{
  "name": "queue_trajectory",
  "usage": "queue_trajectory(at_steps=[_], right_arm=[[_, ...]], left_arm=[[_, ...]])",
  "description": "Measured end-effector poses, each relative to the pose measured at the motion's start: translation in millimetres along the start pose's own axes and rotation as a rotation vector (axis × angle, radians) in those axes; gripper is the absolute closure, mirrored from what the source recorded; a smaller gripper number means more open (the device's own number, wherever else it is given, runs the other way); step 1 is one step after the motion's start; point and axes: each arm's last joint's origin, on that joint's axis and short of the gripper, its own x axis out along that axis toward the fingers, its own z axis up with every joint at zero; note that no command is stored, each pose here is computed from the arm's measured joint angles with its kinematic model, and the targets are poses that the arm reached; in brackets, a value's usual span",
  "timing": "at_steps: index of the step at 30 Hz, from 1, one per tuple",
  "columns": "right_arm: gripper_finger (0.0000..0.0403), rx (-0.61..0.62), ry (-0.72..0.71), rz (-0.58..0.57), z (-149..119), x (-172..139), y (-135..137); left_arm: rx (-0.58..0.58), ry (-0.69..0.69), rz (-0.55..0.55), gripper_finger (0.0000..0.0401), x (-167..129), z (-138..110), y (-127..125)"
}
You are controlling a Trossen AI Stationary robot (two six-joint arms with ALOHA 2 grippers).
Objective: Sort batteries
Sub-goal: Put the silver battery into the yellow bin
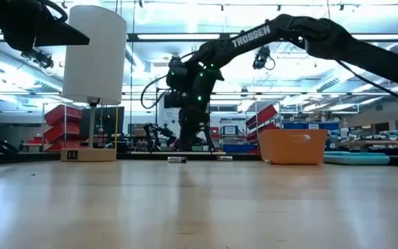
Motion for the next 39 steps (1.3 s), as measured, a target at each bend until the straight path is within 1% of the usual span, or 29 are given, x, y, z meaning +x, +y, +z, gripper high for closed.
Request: queue_trajectory(at_steps=[2, 3, 5, 6, 7, 8, 10, 14, 16, 17, 19, 24, 26, 30, 33, 39], right_arm=[[0.034, 0.031, -0.033, 0.015, 3.9, -4.1, -0.1], [0.0342, 0.058, -0.041, -0.009, 5.9, -5.3, -1.3], [0.035, 0.129, -0.053, -0.122, 9.7, -5.2, -7.0], [0.0357, 0.153, -0.066, -0.153, 10.9, -3.9, -8.9], [0.0367, 0.162, -0.069, -0.154, 10.6, -2.9, -9.1], [0.0379, 0.174, -0.071, -0.132, 9.8, -2.4, -8.4], [0.0396, 0.222, -0.07, -0.11, 9.0, -1.9, -7.1], [0.0399, 0.447, -0.019, -0.171, 6.1, -1.6, -5.7], [0.0402, 0.569, -0.028, -0.198, 3.0, -2.3, -11.4], [0.0402, 0.603, -0.043, -0.193, 1.0, -3.0, -15.5], [0.0402, 0.626, -0.075, -0.154, -2.2, -4.4, -22.6], [0.0402, 0.54, -0.123, 0.03, -11.4, 3.1, -31.0], [0.0402, 0.557, -0.126, 0.071, -15.3, 2.5, -33.6], [0.0402, 0.738, -0.092, 0.059, -27.5, -1.2, -45.0], [0.0403, 0.758, -0.101, 0.074, -30.6, -1.7, -48.6], [0.0403, 0.752, -0.093, 0.064, -25.5, -3.7, -43.4]], left_arm=[[0.0, 0.0, 0.0, 0.0282, 0.0, 0.0, 0.0], [0.0, 0.0, 0.0, 0.0282, -0.1, 0.0, 0.0], [0.0, 0.0, 0.0, 0.0282, 0.0, 0.0, 0.0], [0.0, 0.0, 0.0, 0.0282, 0.0, 0.0, 0.0], [0.0, 0.0, 0.0, 0.0282, 0.0, 0.0, 0.0], [-0.001, 0.0, 0.0, 0.0282, 0.0, 0.0, -0.1], [-0.006, 0.0, 0.0, 0.0282, 0.0, 0.2, -0.4], [-0.006, -0.001, 0.0, 0.0282, -0.1, 0.2, -0.4], [-0.006, -0.001, 0.0, 0.0282, 0.0, 0.2, -0.4], [-0.006, -0.001, 0.0, 0.0282, 0.0, 0.2, -0.4], [-0.008, -0.001, 0.0, 0.0282, -0.1, 0.3, -0.5], [-0.025, -0.001, -0.002, 0.0282, -0.1, 0.9, -1.6], [-0.025, 0.002, -0.002, 0.0282, 0.0, 0.8, -1.6], [-0.025, 0.005, -0.005, 0.0282, 0.0, 0.7, -1.6], [-0.024, 0.007, -0.005, 0.0282, 0.0, 0.6, -1.6], [-0.024, 0.008, -0.006, 0.0282, 0.0, 0.6, -1.6]])
